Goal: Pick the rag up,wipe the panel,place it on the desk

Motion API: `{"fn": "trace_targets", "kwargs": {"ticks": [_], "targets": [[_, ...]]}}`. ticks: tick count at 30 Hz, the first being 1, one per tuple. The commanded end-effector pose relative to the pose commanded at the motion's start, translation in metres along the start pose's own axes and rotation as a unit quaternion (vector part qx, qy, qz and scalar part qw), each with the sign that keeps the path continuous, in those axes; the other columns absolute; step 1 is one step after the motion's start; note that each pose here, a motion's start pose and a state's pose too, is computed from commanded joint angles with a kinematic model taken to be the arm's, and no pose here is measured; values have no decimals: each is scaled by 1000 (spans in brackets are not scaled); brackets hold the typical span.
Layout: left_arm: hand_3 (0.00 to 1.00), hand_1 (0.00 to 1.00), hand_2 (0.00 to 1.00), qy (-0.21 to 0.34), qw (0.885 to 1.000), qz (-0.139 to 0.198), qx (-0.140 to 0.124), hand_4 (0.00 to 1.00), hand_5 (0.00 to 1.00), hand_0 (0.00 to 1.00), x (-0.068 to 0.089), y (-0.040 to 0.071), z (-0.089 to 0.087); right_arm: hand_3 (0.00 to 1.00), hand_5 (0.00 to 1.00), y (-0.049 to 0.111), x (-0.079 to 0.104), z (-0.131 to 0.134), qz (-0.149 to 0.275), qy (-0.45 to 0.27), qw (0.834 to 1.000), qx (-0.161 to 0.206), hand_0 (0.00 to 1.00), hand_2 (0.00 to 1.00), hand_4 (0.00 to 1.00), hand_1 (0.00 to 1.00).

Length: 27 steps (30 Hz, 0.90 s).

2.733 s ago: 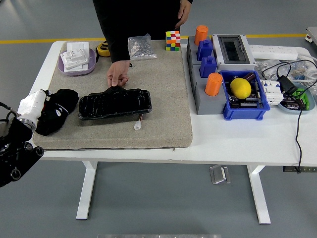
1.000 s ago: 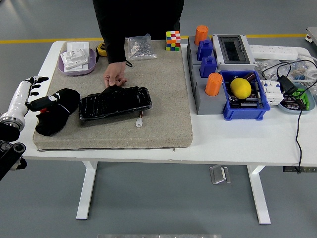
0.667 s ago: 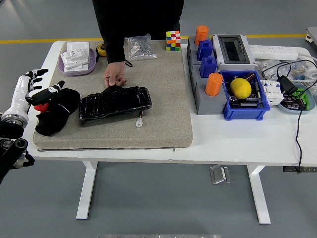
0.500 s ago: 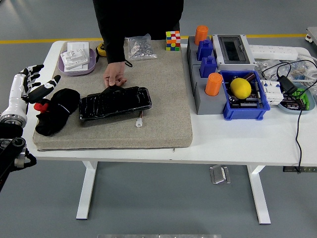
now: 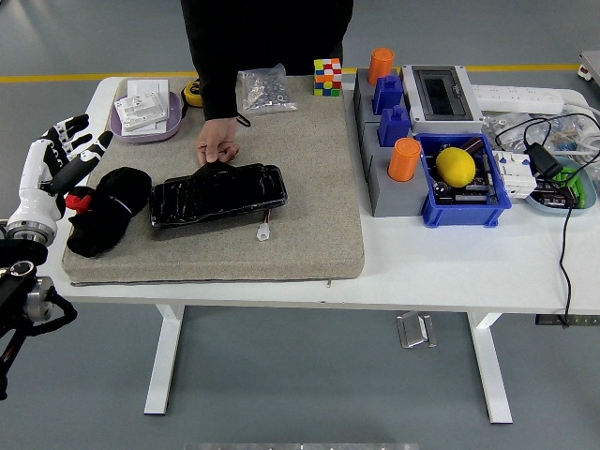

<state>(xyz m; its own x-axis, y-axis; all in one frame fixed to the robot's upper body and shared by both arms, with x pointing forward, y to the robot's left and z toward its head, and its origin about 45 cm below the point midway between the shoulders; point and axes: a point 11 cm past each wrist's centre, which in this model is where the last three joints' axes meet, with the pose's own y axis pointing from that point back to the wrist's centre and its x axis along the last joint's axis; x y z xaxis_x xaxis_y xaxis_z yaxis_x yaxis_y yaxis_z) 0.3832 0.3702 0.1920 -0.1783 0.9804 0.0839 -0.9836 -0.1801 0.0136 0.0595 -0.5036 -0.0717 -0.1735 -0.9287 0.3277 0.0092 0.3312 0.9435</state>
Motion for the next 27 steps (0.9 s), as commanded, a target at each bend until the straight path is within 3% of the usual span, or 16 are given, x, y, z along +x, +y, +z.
{"fn": "trace_targets", "kwargs": {"ticks": [18, 27], "targets": [[720, 773, 779, 59, 998, 4, -24, 830, 332, 706, 18, -4, 16, 587, 586, 0, -1, -1, 0, -3, 1000, 2, 722, 692, 943, 661], [682, 763, 759, 111, 994, -17, -7, 824, 327, 696, 21, -1, 17, 587, 587, 0, -1, -1, 1, -4, 1000, 2, 722, 691, 944, 661]]}}
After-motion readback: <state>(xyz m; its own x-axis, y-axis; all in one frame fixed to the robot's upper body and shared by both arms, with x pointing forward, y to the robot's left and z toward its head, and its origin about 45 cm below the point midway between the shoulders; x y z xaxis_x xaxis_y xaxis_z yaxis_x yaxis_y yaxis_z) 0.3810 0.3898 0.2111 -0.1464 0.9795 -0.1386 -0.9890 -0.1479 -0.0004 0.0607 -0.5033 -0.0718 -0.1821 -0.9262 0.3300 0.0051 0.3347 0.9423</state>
